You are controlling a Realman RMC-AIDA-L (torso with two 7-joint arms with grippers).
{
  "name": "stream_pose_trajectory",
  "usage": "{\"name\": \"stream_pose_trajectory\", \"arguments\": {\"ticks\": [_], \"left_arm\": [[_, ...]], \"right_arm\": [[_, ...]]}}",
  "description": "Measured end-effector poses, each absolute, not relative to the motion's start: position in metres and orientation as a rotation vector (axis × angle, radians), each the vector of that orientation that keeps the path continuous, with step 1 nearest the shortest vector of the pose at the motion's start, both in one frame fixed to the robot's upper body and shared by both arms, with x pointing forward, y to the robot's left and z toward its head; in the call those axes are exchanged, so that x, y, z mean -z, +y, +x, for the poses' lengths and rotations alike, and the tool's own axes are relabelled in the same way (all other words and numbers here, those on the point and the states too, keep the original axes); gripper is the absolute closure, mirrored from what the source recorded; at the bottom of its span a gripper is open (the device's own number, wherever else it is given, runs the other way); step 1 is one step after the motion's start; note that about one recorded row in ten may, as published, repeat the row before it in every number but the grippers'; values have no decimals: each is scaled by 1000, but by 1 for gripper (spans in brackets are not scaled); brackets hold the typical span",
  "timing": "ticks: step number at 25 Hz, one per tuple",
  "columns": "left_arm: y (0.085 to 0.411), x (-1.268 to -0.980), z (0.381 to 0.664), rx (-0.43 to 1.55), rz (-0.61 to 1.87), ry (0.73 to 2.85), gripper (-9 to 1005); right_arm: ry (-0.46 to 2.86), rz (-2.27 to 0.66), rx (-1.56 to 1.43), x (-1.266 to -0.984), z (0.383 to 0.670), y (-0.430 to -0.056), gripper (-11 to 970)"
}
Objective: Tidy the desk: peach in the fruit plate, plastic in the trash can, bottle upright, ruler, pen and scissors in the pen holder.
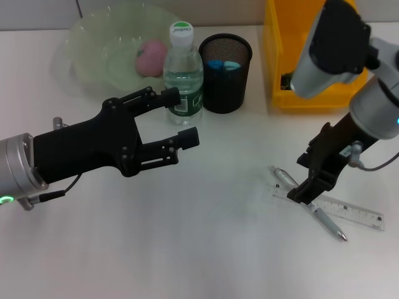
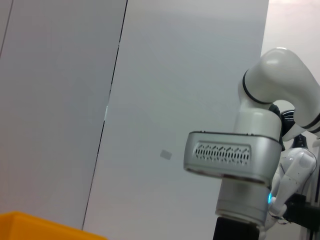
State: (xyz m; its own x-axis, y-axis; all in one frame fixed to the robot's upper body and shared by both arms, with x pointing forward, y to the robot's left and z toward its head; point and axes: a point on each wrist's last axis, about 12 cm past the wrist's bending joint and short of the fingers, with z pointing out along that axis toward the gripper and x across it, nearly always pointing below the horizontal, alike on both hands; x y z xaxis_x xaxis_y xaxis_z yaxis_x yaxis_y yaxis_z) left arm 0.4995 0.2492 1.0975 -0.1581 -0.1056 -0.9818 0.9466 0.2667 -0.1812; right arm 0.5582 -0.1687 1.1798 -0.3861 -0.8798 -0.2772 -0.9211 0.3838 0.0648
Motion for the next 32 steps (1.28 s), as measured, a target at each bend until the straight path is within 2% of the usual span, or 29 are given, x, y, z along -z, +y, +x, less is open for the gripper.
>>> {"name": "stream_pose_trajectory", "arguments": {"ticks": [12,32], "left_arm": [[250,-1097,500,1151,858,1390,191],[251,-1097,497,1141,948,1383,191]], "right_arm": [[2441,-1660,-243,-1161,560,-154,237],[2482,-1655,-252,-1151,560,-157,237]]}}
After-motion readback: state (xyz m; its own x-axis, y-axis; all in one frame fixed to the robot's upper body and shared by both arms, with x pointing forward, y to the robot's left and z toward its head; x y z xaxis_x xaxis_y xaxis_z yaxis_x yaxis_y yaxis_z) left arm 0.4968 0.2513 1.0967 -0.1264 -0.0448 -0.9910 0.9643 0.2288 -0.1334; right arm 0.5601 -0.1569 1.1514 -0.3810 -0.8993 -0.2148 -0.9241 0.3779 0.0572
